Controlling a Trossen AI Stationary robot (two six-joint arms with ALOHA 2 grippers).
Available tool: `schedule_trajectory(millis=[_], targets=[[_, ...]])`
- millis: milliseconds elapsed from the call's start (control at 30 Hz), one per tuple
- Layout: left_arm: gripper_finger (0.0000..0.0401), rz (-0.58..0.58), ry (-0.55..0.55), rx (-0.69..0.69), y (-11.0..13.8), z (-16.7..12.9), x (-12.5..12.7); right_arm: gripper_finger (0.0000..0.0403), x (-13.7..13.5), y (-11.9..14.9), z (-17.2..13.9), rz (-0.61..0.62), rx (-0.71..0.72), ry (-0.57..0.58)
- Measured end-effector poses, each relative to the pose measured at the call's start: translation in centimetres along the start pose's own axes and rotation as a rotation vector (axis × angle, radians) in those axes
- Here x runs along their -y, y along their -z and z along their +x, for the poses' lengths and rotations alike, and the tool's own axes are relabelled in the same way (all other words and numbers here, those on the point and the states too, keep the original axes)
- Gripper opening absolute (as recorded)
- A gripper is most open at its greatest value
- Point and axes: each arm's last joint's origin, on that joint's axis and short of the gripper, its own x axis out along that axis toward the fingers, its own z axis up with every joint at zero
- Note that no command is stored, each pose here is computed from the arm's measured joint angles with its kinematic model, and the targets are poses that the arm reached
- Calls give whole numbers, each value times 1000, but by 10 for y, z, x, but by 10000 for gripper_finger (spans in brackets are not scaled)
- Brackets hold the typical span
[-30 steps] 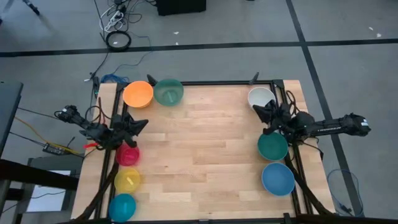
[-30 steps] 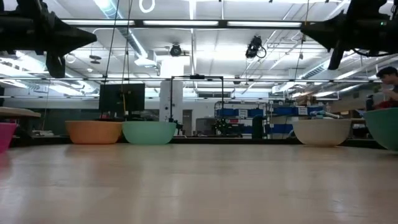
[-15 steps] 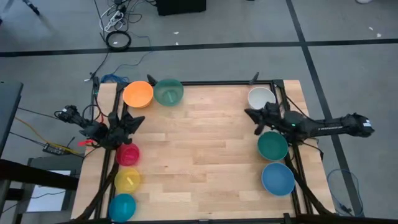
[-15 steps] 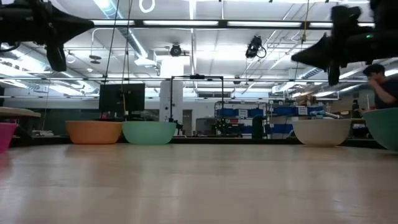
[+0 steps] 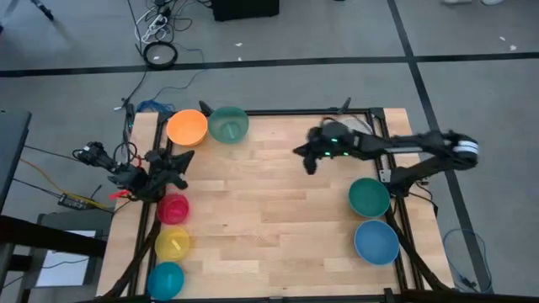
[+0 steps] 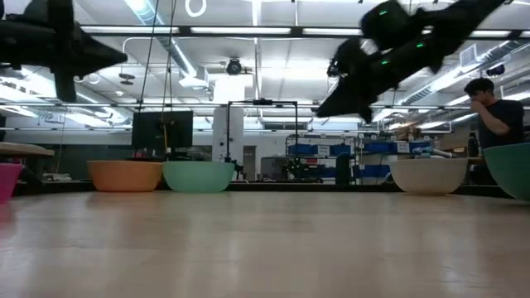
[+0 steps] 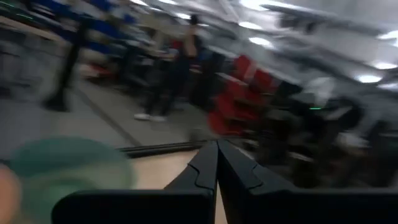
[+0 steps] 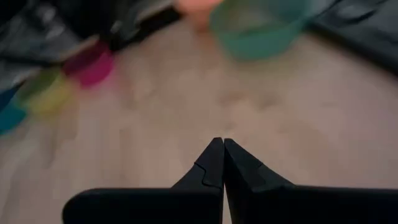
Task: Nest bowls inside each other
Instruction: Move the light green bowl to the center of the table
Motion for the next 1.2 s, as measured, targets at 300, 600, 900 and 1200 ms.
schedule_trajectory(millis=[300, 600, 900, 1200], targets=[[17, 102, -82, -16, 6, 1, 0, 0, 5, -32, 67, 49, -35, -26], [26, 192, 45, -68, 18, 8, 1, 0, 4, -75, 77, -63, 50, -149], [43, 175, 205, -215, 32, 22, -2, 0, 32, -98, 64, 41, 117, -117], [43, 220, 327, -344, 31, 46, 1, 0, 44, -101, 60, 83, 105, -192]])
